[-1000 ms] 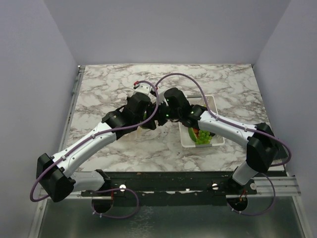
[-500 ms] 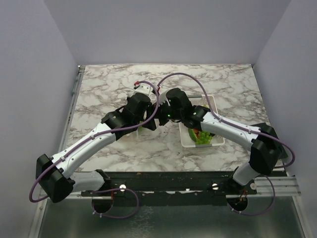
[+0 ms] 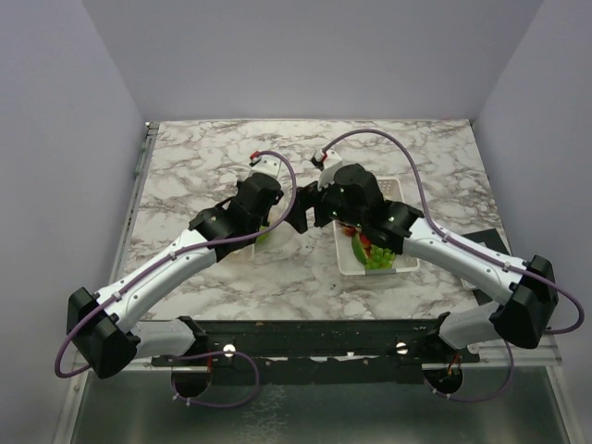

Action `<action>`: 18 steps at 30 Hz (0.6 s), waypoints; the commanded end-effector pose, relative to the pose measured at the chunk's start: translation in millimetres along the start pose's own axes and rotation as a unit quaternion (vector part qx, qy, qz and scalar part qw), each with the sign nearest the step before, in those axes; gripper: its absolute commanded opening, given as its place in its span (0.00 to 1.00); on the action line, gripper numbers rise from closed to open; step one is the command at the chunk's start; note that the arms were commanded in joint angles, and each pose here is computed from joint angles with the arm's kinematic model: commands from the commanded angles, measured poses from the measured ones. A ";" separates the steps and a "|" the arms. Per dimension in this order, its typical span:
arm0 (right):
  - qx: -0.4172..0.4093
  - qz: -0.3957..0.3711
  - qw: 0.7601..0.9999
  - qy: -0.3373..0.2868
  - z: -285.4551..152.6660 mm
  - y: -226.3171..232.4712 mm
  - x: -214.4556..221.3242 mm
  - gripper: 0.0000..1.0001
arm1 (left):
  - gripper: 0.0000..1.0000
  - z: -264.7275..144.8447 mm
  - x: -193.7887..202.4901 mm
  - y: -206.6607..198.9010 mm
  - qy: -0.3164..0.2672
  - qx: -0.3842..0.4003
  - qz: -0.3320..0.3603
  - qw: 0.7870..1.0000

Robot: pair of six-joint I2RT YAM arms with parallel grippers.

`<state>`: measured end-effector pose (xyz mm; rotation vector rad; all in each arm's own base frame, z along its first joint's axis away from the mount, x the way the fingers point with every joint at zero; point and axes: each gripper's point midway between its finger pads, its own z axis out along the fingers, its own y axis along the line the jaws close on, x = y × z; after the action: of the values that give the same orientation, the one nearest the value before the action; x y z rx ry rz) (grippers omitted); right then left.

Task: Place the food in the zip-top bag and seal the zipper
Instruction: Place the fake fruit in the zipper food storage bag.

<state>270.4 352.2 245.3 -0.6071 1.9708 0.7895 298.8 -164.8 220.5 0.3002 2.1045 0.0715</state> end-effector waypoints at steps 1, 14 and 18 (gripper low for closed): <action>0.099 -0.012 0.995 0.005 -19.4 -34.0 6.8 0.91 | 0.00 -0.5 -0.7 -4.6 -0.006 0.011 -0.003 1.000; 0.271 -0.001 0.962 0.022 -80.7 -91.7 21.9 0.87 | 0.00 1.5 1.1 -5.4 -0.002 0.011 0.001 1.000; 0.309 0.009 0.950 0.033 -99.5 -104.5 33.6 0.85 | 0.00 3.0 2.8 -6.3 0.001 0.011 0.002 1.000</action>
<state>279.0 244.1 237.9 -0.3234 2.0818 0.2903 298.6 -164.7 219.7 0.3011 2.1059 0.0727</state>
